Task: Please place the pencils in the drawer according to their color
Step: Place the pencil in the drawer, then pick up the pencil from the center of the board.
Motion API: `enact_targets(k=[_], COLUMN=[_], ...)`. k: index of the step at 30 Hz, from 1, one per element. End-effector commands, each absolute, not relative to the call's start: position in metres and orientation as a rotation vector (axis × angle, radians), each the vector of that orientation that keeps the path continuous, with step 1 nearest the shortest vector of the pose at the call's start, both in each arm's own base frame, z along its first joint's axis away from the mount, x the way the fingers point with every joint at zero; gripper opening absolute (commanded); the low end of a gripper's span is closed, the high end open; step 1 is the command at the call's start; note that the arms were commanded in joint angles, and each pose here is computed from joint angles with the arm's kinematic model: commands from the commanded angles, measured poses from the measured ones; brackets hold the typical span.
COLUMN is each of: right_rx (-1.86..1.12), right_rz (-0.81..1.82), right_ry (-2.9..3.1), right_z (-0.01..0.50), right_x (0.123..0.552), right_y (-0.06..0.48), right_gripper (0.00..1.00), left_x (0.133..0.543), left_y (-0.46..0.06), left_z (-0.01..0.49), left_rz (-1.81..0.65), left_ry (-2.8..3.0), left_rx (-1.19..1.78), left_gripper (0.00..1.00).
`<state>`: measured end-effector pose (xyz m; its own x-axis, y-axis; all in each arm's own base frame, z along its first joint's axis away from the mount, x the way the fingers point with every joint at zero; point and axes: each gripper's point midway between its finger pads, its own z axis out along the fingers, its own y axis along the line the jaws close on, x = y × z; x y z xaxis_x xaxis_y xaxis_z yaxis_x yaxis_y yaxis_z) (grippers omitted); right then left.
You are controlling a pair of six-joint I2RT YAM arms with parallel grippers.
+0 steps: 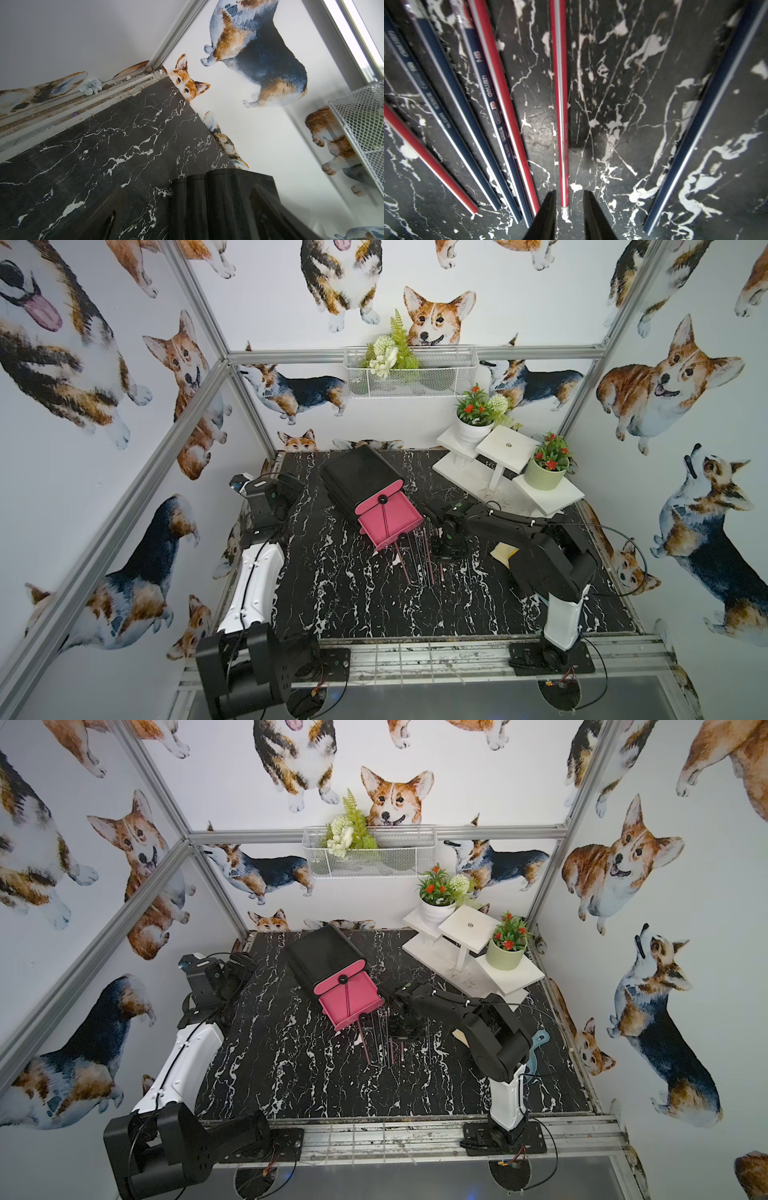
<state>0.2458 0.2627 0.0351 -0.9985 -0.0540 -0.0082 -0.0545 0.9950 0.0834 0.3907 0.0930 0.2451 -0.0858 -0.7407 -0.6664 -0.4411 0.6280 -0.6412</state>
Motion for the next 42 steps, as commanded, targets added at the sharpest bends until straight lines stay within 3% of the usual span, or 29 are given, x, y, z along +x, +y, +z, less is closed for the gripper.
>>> enact_targets(k=[1, 8, 14, 20, 25, 42], right_rx=[-0.105, -0.12, -0.105, -0.086, -0.006, -0.021], right_rz=[0.117, 0.092, -0.022, -0.037, 0.144, 0.255], right_ry=[3.134, 3.156, 3.182, 3.206, 3.229, 3.088], right_z=[0.032, 0.018, 0.008, -0.002, -0.007, 0.056], right_x=[0.247, 0.249, 0.244, 0.235, 0.234, 0.253], right_y=[0.264, 0.267, 0.253, 0.245, 0.251, 0.247], right_gripper=[0.3, 0.3, 0.25, 0.12, 0.0, 0.0], left_x=[0.392, 0.392, 0.393, 0.392, 0.392, 0.392], left_y=[0.093, 0.093, 0.093, 0.094, 0.093, 0.094], left_z=[0.249, 0.25, 0.25, 0.25, 0.25, 0.248], left_rz=[-0.329, -0.328, -0.329, -0.329, -0.328, -0.323], left_ry=[1.712, 1.71, 1.71, 1.71, 1.71, 1.713], left_rx=[-0.954, -0.954, -0.953, -0.955, -0.955, -0.956], left_gripper=[1.0, 1.0, 1.0, 1.0, 1.0, 1.0])
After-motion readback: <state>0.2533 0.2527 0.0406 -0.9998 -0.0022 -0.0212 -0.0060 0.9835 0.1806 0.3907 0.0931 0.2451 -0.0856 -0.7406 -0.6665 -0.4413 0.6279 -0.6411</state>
